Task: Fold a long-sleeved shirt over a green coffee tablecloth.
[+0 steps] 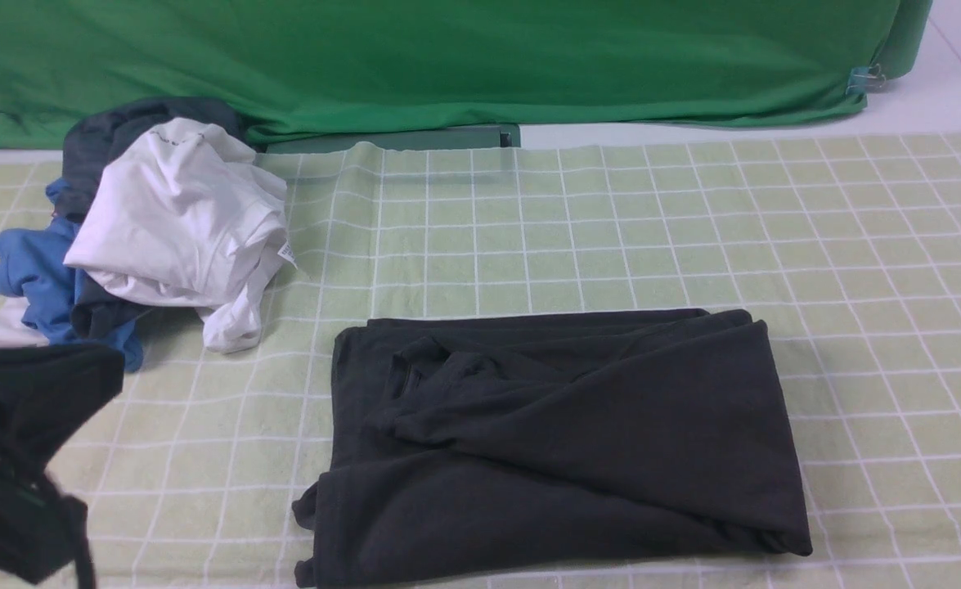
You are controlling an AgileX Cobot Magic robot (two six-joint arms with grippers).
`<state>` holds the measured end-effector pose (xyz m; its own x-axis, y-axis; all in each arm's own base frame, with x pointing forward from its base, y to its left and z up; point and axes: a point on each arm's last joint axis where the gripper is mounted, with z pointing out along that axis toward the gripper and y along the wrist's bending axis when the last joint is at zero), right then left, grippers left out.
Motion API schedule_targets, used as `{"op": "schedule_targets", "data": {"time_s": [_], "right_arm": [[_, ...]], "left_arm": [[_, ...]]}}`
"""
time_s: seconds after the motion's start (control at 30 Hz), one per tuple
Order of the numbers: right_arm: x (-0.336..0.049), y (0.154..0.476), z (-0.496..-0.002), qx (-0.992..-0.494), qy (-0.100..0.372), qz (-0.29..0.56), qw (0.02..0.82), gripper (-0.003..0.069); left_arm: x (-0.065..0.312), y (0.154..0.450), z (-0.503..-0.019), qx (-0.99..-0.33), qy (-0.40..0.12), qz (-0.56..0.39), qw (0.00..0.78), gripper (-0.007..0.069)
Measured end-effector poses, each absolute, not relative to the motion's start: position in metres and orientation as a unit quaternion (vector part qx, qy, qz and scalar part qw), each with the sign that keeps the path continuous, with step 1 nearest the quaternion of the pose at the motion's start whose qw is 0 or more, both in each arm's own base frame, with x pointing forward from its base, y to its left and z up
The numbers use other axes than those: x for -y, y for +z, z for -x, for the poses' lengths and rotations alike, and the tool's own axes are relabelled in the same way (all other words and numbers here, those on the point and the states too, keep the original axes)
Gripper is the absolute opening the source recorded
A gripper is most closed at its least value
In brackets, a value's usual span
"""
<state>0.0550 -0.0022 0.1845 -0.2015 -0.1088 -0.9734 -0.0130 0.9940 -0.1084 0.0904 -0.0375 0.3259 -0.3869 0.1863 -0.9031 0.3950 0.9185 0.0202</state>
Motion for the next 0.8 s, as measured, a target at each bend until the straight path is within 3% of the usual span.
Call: {"op": "schedule_targets", "data": {"time_s": [0.13, 0.27, 0.8], "right_arm": [[0.002, 0.184, -0.055, -0.774, -0.066, 0.073, 0.625, 0.0237], [0.002, 0.183, -0.055, -0.774, -0.079, 0.089, 0.622, 0.0241], [0.002, 0.183, -0.055, -0.774, -0.082, 0.094, 0.620, 0.0241]], "left_arm": [[0.031, 0.295, -0.075, -0.756, -0.129, -0.141, 0.626, 0.0011], [0.028, 0.291, -0.069, -0.712, -0.149, -0.118, 0.676, 0.0011], [0.027, 0.294, -0.068, -0.691, -0.153, -0.114, 0.697, 0.0012]]}}
